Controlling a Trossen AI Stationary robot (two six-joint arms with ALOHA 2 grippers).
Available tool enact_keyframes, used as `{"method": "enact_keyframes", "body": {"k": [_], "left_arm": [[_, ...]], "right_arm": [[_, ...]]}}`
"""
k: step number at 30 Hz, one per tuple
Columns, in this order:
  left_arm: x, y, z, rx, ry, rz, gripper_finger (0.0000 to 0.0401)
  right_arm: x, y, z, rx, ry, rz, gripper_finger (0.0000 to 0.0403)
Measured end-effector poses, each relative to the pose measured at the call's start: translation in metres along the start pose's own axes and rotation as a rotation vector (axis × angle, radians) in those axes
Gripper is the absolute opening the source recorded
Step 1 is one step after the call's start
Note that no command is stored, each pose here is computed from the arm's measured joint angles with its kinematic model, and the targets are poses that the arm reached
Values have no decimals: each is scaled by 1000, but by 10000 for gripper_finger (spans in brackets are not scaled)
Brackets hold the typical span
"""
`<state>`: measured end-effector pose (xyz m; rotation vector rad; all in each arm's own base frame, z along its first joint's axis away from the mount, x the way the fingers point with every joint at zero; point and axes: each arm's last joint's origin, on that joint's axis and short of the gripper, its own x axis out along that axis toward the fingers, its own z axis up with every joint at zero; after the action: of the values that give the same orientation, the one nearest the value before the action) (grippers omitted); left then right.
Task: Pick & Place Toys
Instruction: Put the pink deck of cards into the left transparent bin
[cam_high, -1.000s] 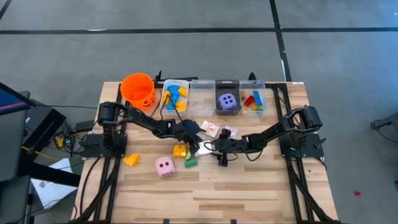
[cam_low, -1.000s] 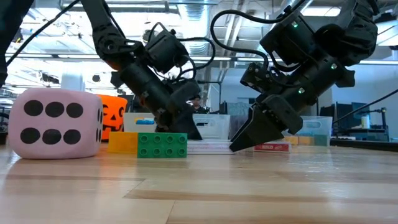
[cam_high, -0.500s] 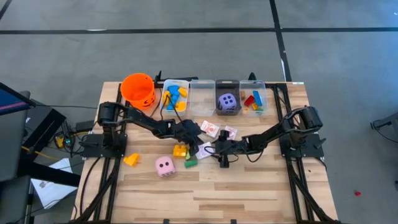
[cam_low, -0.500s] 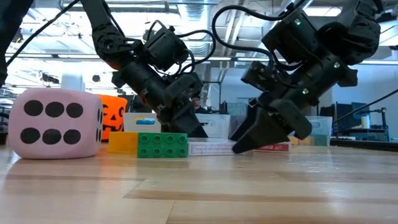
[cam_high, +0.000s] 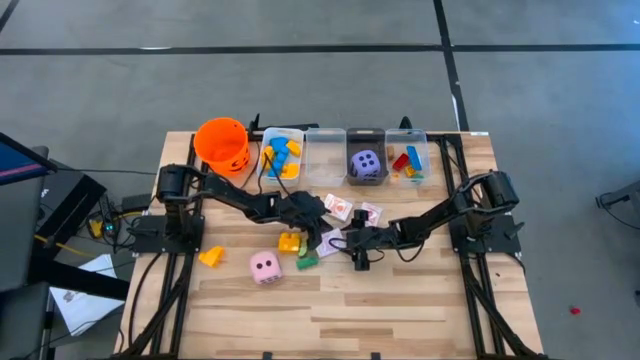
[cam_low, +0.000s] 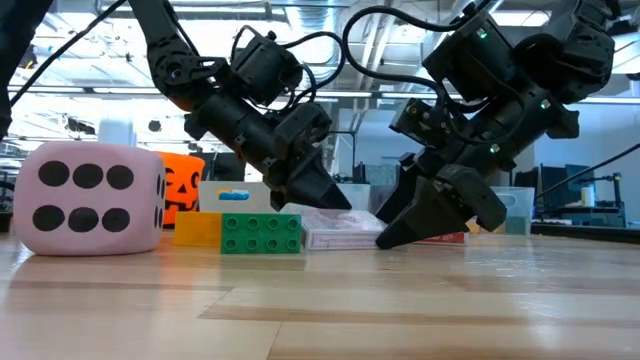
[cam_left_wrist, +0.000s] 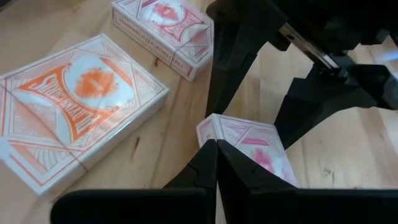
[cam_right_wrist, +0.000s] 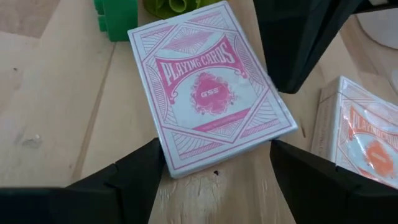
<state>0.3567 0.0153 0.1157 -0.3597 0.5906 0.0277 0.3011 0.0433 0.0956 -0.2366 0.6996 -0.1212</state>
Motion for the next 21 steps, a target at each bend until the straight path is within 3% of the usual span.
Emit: {"method": "enact_keyframes", "body": {"k": [11,17,21], "left_arm": [[3,-23,24,32,-78,-84,1],[7,-38,23,80,-54,-117,1],[7,-39,20,82,-36,-104,1]], "right_arm": [[2,-1,10,10,-26,-23,287],[2,-6,13,31,-47,-49,287],[2,-5,14,33,-59,-3,286]]}}
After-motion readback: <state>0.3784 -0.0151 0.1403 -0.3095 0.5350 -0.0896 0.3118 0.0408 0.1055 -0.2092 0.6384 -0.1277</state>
